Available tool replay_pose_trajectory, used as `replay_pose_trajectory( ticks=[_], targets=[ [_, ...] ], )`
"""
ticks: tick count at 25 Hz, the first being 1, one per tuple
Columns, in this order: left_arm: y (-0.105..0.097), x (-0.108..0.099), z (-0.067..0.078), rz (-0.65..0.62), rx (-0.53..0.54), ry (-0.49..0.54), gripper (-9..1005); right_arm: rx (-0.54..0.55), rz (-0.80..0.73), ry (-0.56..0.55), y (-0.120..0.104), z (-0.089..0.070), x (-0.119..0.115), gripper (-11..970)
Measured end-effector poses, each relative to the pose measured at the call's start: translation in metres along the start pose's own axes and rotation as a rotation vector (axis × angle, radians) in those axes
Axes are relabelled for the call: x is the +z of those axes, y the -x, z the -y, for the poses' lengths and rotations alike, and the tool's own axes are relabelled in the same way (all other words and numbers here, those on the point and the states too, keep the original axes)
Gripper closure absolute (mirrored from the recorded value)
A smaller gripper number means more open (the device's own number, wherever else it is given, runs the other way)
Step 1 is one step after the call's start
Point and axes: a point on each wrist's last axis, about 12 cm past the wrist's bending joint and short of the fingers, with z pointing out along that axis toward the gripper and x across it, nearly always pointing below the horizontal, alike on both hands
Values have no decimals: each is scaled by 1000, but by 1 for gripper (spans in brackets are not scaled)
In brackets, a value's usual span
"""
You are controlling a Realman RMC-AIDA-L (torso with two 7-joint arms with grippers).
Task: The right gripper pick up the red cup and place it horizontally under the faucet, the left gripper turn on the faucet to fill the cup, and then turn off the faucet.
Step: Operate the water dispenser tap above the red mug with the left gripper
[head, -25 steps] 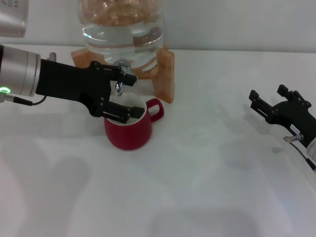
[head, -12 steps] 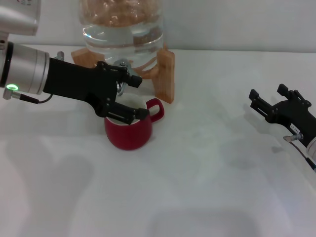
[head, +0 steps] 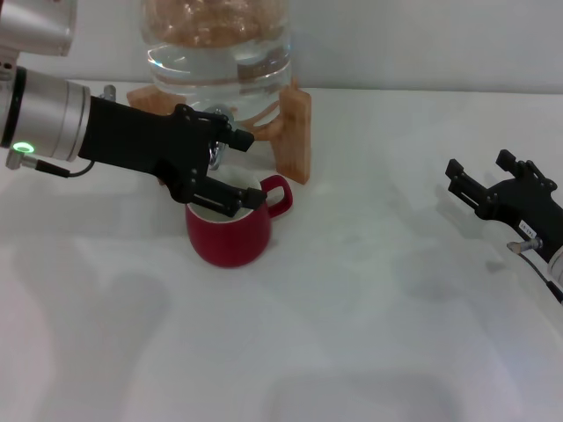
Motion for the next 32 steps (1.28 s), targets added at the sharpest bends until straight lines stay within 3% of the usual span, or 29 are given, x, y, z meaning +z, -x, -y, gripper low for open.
replay_pose_trajectory(
  ticks=[32],
  targets=[
    [13, 5, -7, -46, 32, -5, 110, 2, 11, 2, 1, 0, -1, 101]
  ],
)
